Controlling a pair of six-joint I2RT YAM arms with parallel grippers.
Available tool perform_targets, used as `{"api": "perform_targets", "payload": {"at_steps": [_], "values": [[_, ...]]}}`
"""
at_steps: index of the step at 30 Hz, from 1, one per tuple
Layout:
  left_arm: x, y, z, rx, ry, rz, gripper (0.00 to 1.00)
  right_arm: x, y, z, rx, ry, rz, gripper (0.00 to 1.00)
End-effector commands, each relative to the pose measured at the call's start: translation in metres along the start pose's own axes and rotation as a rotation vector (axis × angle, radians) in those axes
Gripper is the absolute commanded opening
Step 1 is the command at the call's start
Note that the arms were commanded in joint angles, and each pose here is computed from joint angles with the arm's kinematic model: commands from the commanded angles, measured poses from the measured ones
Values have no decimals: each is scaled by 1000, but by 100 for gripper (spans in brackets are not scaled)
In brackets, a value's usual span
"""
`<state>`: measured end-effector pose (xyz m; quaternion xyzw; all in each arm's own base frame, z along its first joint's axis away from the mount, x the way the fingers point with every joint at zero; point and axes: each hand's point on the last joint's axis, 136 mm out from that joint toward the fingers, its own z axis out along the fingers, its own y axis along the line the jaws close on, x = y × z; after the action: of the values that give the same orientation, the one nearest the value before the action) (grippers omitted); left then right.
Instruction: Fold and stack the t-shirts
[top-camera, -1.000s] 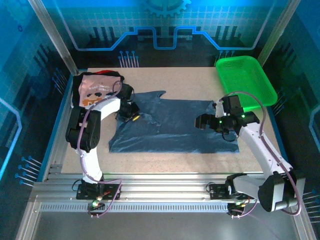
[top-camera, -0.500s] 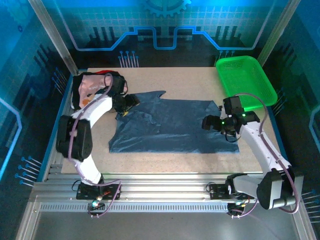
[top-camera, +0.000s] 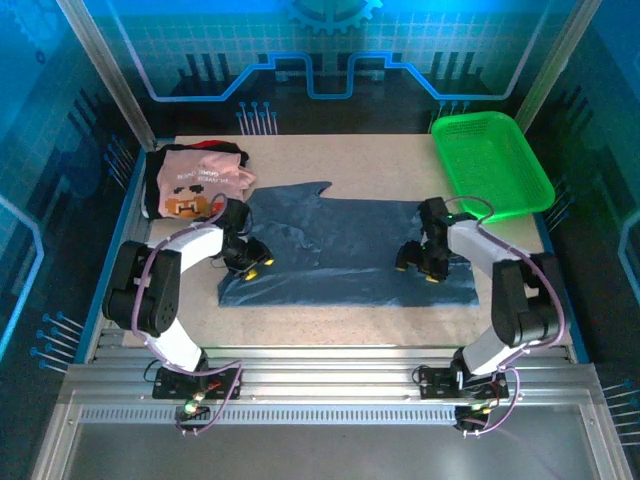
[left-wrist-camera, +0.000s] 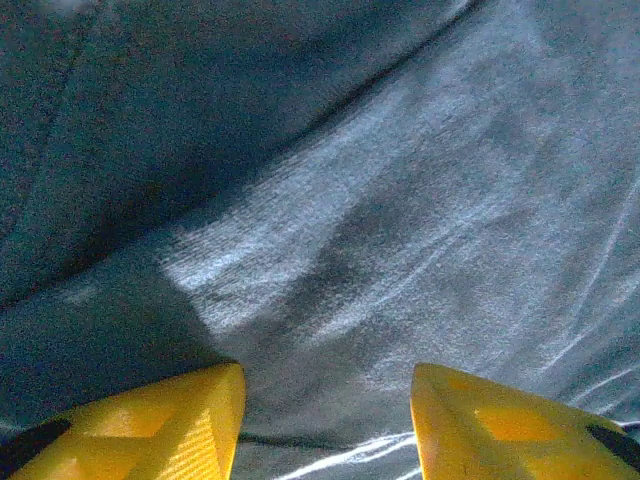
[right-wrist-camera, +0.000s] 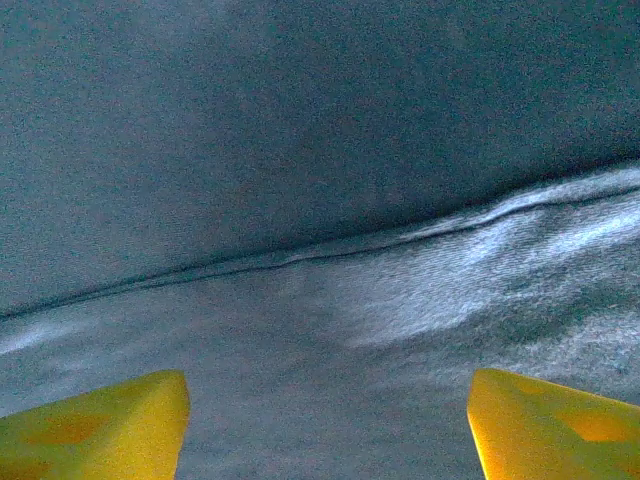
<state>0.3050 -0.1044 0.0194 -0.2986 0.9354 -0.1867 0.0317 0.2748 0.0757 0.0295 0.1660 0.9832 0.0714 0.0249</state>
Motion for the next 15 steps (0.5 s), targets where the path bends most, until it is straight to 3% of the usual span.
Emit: {"api": "perform_targets", "payload": {"at_steps": [1, 7, 15], "values": [[25, 32, 11, -68, 65, -57, 49, 4, -16, 4, 151, 13, 33, 73], [57, 52, 13, -90, 118, -73, 49, 31, -46, 6, 325, 79, 42, 72], [90, 57, 6, -95, 166, -73, 49, 49, -61, -5, 347, 78, 75, 74]]}}
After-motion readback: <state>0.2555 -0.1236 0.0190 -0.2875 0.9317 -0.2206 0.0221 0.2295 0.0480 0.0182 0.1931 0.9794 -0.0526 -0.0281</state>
